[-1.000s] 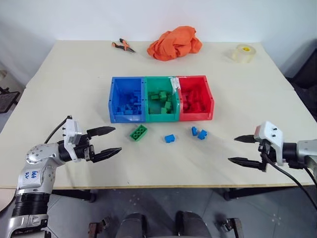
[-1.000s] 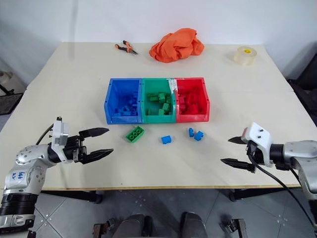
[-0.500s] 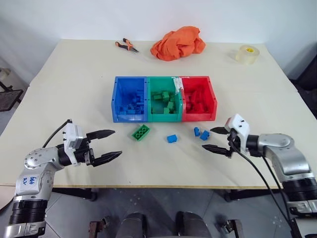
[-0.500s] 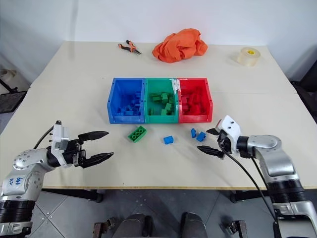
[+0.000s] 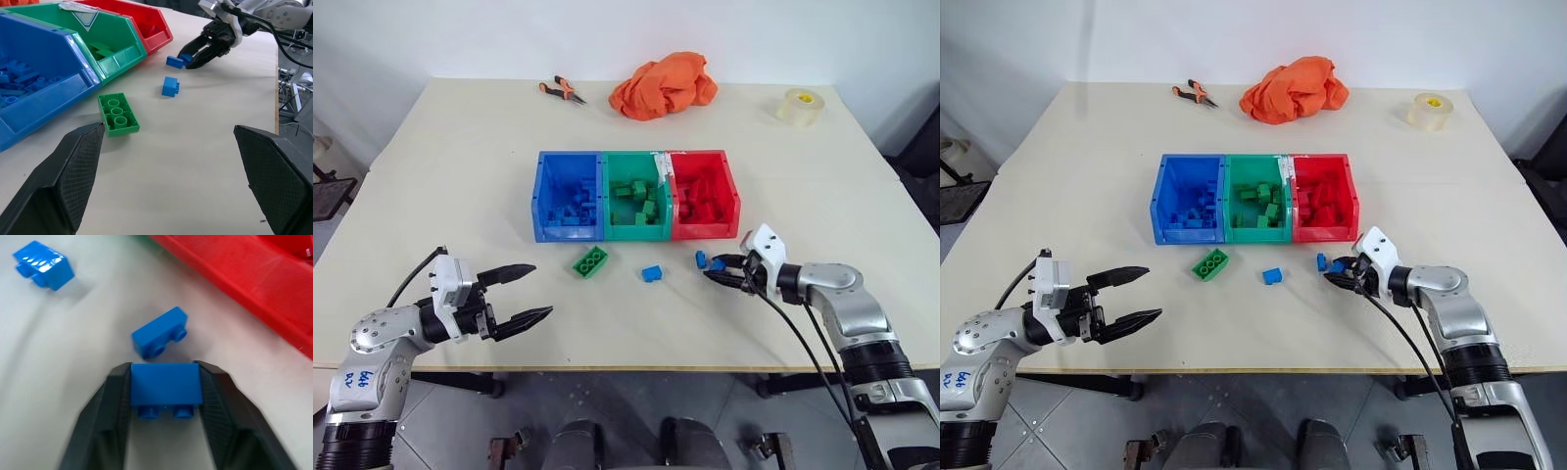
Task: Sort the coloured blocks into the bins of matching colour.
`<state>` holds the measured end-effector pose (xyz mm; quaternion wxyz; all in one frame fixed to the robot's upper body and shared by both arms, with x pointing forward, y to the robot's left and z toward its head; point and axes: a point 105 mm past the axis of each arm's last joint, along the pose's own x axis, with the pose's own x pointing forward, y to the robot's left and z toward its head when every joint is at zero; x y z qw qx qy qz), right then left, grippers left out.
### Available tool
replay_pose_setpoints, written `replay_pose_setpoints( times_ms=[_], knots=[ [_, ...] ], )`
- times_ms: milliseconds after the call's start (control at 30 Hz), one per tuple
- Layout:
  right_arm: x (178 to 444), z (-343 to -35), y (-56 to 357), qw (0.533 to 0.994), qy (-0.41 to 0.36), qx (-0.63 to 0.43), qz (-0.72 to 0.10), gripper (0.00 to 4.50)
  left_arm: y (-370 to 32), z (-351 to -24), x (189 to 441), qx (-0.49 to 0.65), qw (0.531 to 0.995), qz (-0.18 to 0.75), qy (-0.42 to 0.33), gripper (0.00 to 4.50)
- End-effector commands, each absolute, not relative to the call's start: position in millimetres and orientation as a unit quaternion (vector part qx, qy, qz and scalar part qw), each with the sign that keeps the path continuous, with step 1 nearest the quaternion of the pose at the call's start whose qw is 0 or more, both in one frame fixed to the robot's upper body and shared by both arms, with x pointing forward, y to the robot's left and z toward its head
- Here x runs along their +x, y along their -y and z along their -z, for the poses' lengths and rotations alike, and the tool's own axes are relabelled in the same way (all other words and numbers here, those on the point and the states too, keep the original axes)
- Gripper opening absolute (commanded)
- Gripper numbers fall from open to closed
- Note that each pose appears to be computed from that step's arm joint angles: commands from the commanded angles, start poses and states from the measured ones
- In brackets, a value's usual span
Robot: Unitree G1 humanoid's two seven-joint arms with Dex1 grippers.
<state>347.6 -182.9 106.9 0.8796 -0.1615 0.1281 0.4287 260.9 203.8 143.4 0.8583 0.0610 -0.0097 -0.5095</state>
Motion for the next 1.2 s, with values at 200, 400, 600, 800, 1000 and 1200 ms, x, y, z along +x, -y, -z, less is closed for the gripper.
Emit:
replay_pose_setpoints(
  times_ms=[200,400,600,800,1000,1200],
  knots=[
    [333.4,-172.2,147.9,0.867,-0.047,-0.160,-0.470,1.47,-201.1,-155.5,270.3,0.069,0.854,0.515,0.034,4.50],
    [353.9,-198.8,81.0,0.839,0.012,-0.146,-0.524,1.47,-195.6,-157.2,277.8,0.068,0.853,0.515,0.046,4.50],
    [391.8,-217.0,3.0,0.835,0.059,-0.130,-0.532,1.47,-195.8,-162.1,282.5,0.086,0.857,0.504,0.065,4.50],
    [405.0,-225.9,-51.7,0.830,0.080,-0.119,-0.538,1.47,-191.3,-164.7,280.7,0.090,0.857,0.503,0.073,4.50],
    [418.4,-225.2,-67.3,0.857,0.082,-0.130,-0.491,3.41,-184.8,-166.4,278.8,0.090,0.858,0.500,0.081,4.50],
    [417.9,-235.4,-38.5,0.844,0.123,-0.120,-0.509,4.49,-183.1,-166.1,280.7,0.086,0.856,0.504,0.080,4.50]
  ],
)
